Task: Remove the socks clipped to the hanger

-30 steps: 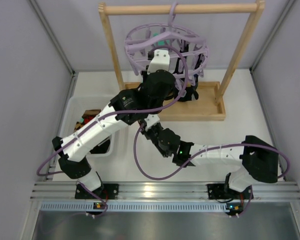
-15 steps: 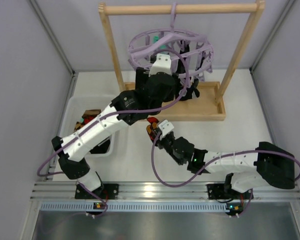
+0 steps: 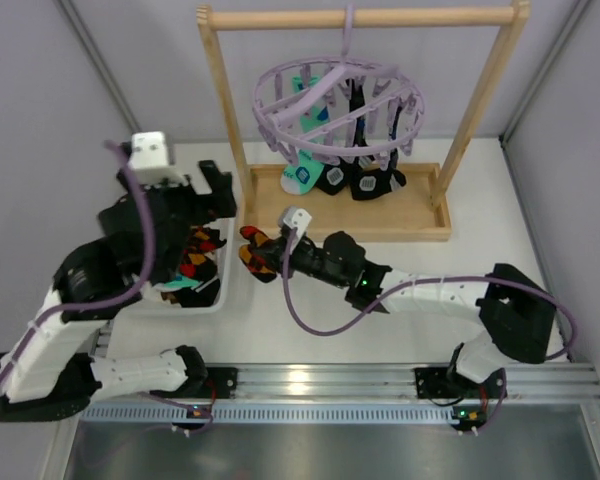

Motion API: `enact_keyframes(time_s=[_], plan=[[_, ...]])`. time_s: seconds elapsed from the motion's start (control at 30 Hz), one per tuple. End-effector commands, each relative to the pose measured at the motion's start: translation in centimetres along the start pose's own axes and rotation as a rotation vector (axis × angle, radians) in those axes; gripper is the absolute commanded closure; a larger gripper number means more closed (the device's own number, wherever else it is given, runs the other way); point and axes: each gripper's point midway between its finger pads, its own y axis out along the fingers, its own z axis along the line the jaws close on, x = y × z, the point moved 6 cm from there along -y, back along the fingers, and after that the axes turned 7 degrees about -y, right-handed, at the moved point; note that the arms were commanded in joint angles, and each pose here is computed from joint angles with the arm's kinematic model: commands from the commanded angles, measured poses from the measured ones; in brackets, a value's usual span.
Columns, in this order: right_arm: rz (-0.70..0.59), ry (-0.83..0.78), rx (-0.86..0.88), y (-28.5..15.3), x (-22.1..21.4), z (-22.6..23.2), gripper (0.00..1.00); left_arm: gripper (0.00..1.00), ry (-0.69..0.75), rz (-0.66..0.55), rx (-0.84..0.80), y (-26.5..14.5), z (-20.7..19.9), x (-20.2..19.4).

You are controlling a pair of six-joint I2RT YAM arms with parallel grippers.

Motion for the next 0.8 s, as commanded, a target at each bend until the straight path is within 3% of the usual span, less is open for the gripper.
enact_keyframes(time_s=[0.0, 0.07, 0.1, 0.17, 0.2, 0.23, 0.27, 0.3, 0.33, 0.4, 0.5, 0.67, 0.7, 0.73, 0.77], plan=[[-0.087, 0.032, 0.219, 3.9, 3.6, 2.3, 1.00, 0.02, -0.015, -0.064, 0.077, -1.0, 2.5, 1.0], [-0.086, 0.043, 0.253, 7.1, 4.4, 2.6, 1.00, 0.02, -0.022, -0.088, 0.112, -1.6, 3.7, 1.3], [-0.046, 0.054, 0.282, 8.8, 2.6, 3.0, 1.00, 0.02, -0.031, -0.098, 0.122, -1.9, 4.1, 1.5], [-0.101, 0.058, 0.306, 11.5, 5.1, 3.1, 1.00, 0.02, -0.064, -0.121, 0.135, -2.6, 5.2, 2.1], [-0.020, 0.070, 0.323, 13.1, 2.1, 3.5, 1.00, 0.02, -0.072, -0.129, 0.145, -2.8, 5.6, 2.2], [-0.072, 0.059, 0.327, 14.8, 4.4, 3.5, 1.00, 0.02, -0.081, -0.136, 0.152, -3.0, 6.0, 2.3], [-0.063, 0.067, 0.335, 15.9, 4.0, 3.7, 1.00, 0.02, -0.088, -0.142, 0.156, -3.2, 6.3, 2.5], [0.033, 0.088, 0.340, 17.6, 0.0, 3.9, 1.00, 0.02, -0.090, -0.147, 0.162, -3.4, 6.7, 2.4], [-0.002, 0.076, 0.336, 19.3, 2.2, 3.6, 1.00, 0.02, -0.090, -0.149, 0.168, -3.6, 6.9, 2.4], [0.083, 0.054, 0.306, 21.5, -1.0, 3.1, 0.59, 0.02, -0.092, -0.153, 0.173, -3.7, 7.3, 2.3], [0.059, 0.037, 0.261, 21.4, 2.0, 2.2, 0.48, 0.02, -0.069, -0.143, 0.173, -3.7, 7.6, 1.5], [-0.013, 0.084, 0.222, 15.9, 3.5, -0.5, 0.26, 0.02, -0.098, -0.130, 0.134, -4.2, 8.3, 0.2], [-0.060, 0.076, 0.234, 14.0, 6.2, -0.8, 0.26, 0.02, -0.098, -0.121, 0.116, -4.1, 8.1, -0.1], [-0.002, 0.087, 0.224, 12.2, 3.6, -1.2, 0.26, 0.02, -0.103, -0.117, 0.103, -4.3, 8.3, -0.3], [-0.015, 0.081, 0.221, 10.9, 3.7, -1.4, 0.25, 0.02, -0.083, -0.097, 0.085, -4.1, 8.0, -1.2]])
